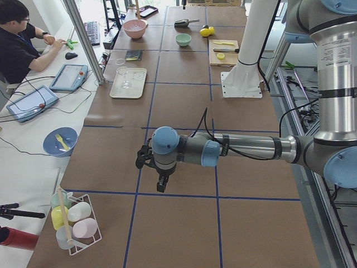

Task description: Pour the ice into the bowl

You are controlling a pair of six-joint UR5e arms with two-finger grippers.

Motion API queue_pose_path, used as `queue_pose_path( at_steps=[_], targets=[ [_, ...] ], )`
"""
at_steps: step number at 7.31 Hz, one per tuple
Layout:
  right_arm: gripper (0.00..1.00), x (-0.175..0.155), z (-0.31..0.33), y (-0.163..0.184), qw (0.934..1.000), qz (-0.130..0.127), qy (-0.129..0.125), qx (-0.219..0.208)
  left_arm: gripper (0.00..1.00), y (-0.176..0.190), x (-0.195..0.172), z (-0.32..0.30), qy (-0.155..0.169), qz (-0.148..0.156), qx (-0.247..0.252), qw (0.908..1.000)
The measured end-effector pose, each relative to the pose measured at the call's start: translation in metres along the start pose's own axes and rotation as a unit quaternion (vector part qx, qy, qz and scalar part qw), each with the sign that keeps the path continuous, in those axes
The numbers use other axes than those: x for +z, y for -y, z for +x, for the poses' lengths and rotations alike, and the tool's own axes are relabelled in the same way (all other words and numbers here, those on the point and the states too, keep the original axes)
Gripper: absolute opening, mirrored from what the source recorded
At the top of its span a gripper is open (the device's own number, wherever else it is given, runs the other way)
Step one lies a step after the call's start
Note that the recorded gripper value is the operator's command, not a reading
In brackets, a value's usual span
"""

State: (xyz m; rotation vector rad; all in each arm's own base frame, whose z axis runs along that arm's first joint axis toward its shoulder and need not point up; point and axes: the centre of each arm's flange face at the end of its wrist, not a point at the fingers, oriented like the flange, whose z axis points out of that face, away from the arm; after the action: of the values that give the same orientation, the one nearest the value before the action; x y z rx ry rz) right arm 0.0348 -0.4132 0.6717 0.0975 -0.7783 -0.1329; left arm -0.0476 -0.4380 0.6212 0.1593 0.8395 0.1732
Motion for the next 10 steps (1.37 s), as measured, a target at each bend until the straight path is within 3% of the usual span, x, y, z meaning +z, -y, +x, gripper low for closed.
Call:
queue_pose_path(
  at_steps=[5, 8, 10],
  targets=[
    [1.0, -0.006, -0.006, 0.009, 0.9999, 0.008, -0.001, -0.008, 1.0, 0.003, -0.001, 0.002, 0.0, 0.003, 0.006, 1.0],
    [1.0, -0.044, -0.042, 0.064, 0.9973, 0.054, -0.004, -0.05, 1.0, 0.003, -0.002, 0.003, 0.0, 0.004, 0.007, 1.0],
    [1.0, -0.061, -0.07, 0.077, 0.9957, 0.072, 0.008, -0.057, 1.0, 0.003, -0.002, 0.003, 0.0, 0.005, 0.008, 1.0]
  ],
)
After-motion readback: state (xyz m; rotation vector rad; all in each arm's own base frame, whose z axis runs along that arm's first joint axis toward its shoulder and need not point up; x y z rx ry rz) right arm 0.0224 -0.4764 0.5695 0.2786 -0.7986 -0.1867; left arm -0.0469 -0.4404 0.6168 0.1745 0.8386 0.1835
